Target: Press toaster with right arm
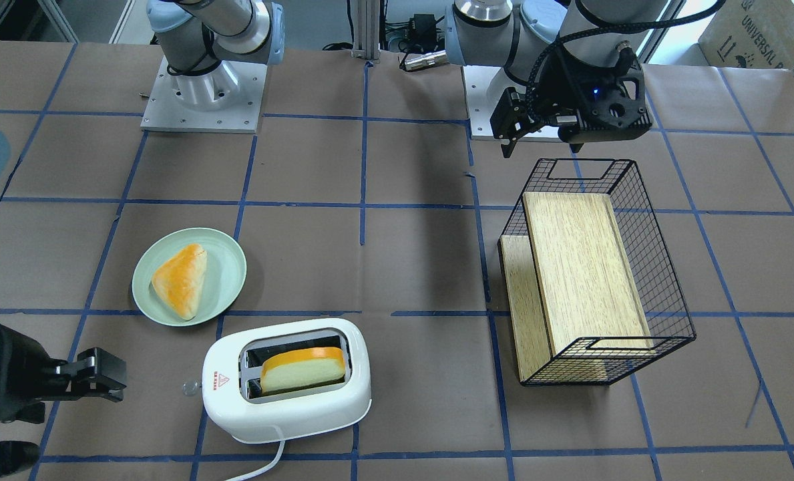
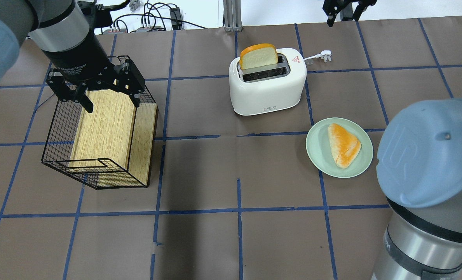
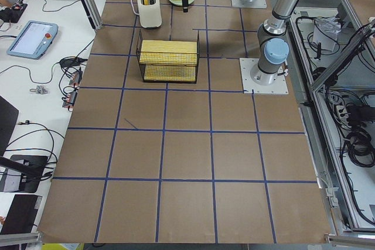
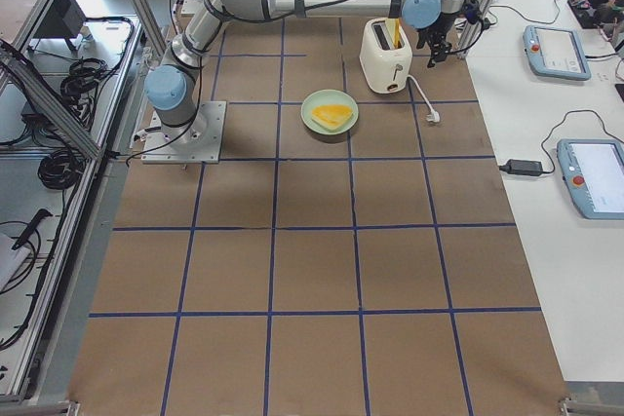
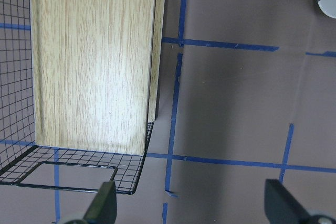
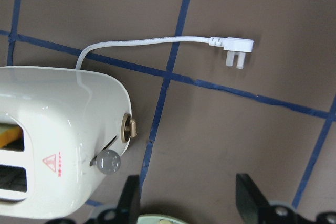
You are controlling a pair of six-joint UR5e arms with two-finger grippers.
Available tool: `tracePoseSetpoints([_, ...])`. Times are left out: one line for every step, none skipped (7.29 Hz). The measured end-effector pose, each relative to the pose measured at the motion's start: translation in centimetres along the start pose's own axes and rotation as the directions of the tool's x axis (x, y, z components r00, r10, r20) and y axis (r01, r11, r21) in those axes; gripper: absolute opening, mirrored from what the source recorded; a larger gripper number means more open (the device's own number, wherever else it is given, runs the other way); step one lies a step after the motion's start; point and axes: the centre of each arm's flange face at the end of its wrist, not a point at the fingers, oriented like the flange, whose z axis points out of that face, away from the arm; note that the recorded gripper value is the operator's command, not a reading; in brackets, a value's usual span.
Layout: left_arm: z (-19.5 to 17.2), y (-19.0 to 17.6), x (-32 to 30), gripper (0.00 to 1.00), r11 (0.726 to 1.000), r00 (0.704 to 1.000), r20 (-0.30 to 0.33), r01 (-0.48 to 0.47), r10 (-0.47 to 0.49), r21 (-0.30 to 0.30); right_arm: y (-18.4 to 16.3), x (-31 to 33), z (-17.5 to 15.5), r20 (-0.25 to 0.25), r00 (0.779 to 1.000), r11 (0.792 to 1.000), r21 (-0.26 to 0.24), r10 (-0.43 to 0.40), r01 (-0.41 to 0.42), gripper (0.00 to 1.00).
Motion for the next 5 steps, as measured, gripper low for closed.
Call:
tracePoseSetpoints([0.0,0.0,0.0,1.0,1.0,1.0,0.0,0.0,0.0,0.001,1.4,-1.5,-4.3,-0.038,0.999,0.999,0.032,-0.017,0.018,0.98])
tracePoseSetpoints([0.0,0.0,0.0,1.0,1.0,1.0,0.0,0.0,0.0,0.001,3.4,-3.3,-7.2,-0.042,0.999,0.999,0.019,-0.032,0.033,0.98])
tracePoseSetpoints([0.0,0.0,0.0,1.0,1.0,1.0,0.0,0.0,0.0,0.001,5.7,-5.4,-9.5,-0.029,0.999,0.999,-0.014,-0.044,0.043,0.98])
tracePoseSetpoints([0.0,0.0,0.0,1.0,1.0,1.0,0.0,0.0,0.0,0.001,7.8,-7.0,-11.2,-0.022,0.998,0.998,-0.029,-0.053,0.052,0.95])
tracePoseSetpoints([0.0,0.0,0.0,1.0,1.0,1.0,0.0,0.0,0.0,0.0,9.6,-8.3,-11.5,-0.019,0.998,0.998,-0.033,-0.063,0.062,1.0])
